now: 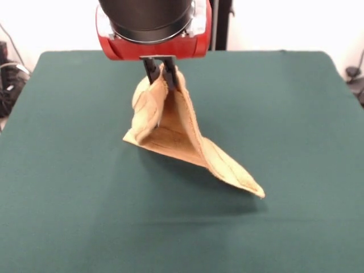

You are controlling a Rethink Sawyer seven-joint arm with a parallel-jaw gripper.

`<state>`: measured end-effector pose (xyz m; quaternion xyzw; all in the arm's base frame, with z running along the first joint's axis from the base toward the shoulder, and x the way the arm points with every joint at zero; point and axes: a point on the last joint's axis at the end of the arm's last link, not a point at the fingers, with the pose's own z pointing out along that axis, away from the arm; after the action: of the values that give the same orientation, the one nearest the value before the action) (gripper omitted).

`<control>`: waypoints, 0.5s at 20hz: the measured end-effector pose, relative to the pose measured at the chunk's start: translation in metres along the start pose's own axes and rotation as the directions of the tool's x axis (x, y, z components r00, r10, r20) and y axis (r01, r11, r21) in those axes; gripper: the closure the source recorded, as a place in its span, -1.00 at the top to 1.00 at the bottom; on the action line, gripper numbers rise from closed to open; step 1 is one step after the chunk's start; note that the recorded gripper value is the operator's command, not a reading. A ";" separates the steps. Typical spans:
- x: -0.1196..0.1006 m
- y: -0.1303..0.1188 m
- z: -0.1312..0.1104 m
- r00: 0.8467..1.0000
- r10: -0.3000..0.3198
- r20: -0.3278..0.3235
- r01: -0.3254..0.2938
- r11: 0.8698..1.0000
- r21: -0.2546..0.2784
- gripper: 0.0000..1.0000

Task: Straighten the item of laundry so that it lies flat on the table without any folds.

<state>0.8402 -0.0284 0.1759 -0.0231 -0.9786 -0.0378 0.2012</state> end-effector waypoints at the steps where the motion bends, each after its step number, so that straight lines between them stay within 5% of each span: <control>1: 0.000 0.000 0.000 1.000 -0.001 0.002 0.001 1.000 -0.003 -1.00; 10: -0.003 0.003 -0.007 0.999 -0.008 0.032 0.009 1.000 -0.017 -1.00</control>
<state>0.8458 -0.0256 0.1811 -0.0213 -0.9814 -0.0468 0.1851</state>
